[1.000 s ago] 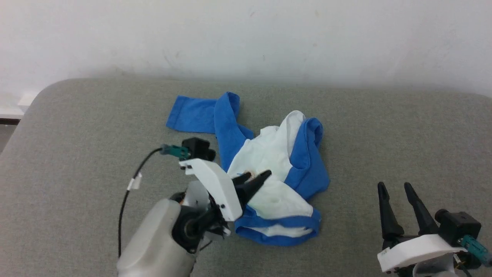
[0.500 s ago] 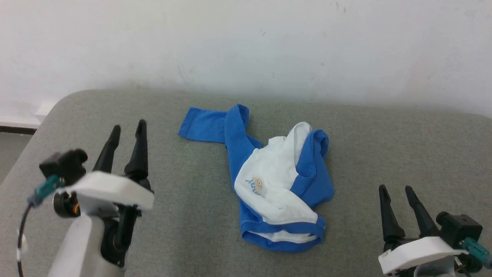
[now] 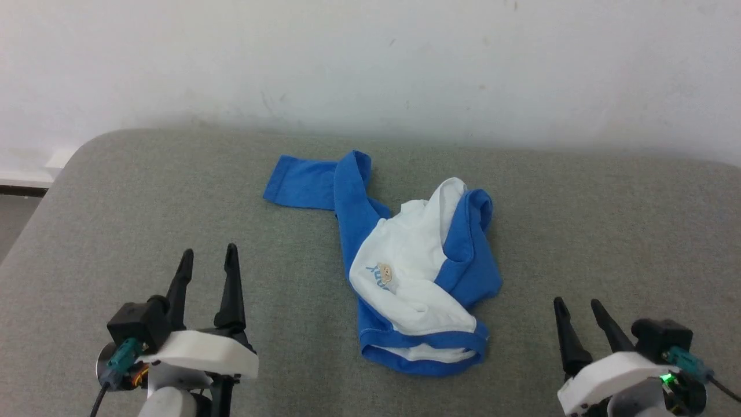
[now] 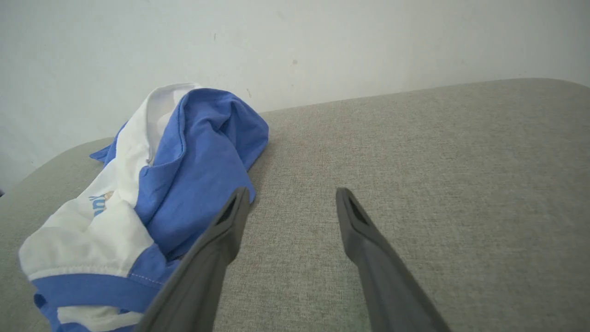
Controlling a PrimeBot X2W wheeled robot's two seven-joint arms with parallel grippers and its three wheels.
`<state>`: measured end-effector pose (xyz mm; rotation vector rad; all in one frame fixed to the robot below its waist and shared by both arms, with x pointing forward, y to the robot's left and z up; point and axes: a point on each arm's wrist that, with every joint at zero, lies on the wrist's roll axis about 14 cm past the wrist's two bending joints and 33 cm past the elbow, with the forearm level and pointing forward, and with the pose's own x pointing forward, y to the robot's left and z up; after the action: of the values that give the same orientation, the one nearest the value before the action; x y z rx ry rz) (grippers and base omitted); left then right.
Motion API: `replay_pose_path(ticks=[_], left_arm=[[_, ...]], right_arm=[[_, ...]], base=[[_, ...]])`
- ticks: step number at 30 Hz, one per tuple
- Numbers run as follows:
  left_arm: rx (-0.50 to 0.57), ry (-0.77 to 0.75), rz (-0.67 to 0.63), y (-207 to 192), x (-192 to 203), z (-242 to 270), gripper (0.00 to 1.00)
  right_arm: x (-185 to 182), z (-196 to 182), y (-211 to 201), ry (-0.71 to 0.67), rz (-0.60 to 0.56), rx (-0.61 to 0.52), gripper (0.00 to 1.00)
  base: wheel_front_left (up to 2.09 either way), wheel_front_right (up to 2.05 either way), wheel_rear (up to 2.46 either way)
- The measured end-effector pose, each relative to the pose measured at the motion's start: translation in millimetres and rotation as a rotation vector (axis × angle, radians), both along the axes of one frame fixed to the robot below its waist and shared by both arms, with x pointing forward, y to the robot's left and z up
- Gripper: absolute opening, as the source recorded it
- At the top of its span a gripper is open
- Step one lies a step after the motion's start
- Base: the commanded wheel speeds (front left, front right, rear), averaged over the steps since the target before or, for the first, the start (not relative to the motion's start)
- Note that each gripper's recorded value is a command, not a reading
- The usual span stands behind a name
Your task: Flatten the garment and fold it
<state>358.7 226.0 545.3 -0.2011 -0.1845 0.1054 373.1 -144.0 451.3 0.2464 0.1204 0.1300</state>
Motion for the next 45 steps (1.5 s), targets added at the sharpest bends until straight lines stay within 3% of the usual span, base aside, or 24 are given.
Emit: replay_pose_path(ticks=[6, 13, 22, 25, 29, 35, 39, 42, 45], left_arm=[[-0.004, 0.018, 0.013, -4.3, 1.8, -8.5, 1.0], [-0.027, 0.034, -0.005, -10.8, 8.3, -16.9, 1.0], [-0.027, 0.09, 0.022, 0.9, 8.2, -36.1, 1.0], [-0.028, 0.108, 0.029, 3.8, 7.2, -42.1, 1.0], [-0.031, 0.122, 0.03, 3.8, 9.3, -47.0, 1.0], [-0.037, 0.1, -0.015, -9.0, 19.3, -41.5, 1.0], [-0.047, 0.087, -0.048, -19.8, 24.3, -37.9, 1.0], [-0.059, 0.083, -0.072, -28.1, 27.1, -37.0, 1.0], [-0.069, 0.081, -0.088, -33.8, 28.7, -36.5, 1.0]], right_arm=[[35.3, -0.1, 24.2, 0.116, 0.096, -0.046, 1.0], [76.7, -12.6, 58.6, 0.354, 0.257, -0.276, 1.0], [70.0, -70.0, 83.2, 0.624, 0.399, -0.482, 1.0], [75.4, -72.5, 88.1, 0.631, 0.41, -0.48, 0.0], [77.8, -70.3, 95.7, 0.608, 0.415, -0.432, 0.0], [104.2, -29.2, 59.8, 0.452, 0.254, -0.31, 0.0], [117.4, 11.2, -4.0, 0.333, 0.044, -0.219, 0.0], [98.3, 8.8, -67.9, 0.361, -0.13, -0.196, 0.0], [61.2, -17.5, -113.6, 0.468, -0.251, -0.189, 0.0]], base=[[0.0, 0.0, 0.0], [0.0, 0.0, 0.0], [0.0, 0.0, 0.0], [0.0, 0.0, 0.0], [0.0, 0.0, 0.0], [0.0, 0.0, 0.0], [0.0, 0.0, 0.0], [0.0, 0.0, 0.0], [0.0, 0.0, 0.0]])
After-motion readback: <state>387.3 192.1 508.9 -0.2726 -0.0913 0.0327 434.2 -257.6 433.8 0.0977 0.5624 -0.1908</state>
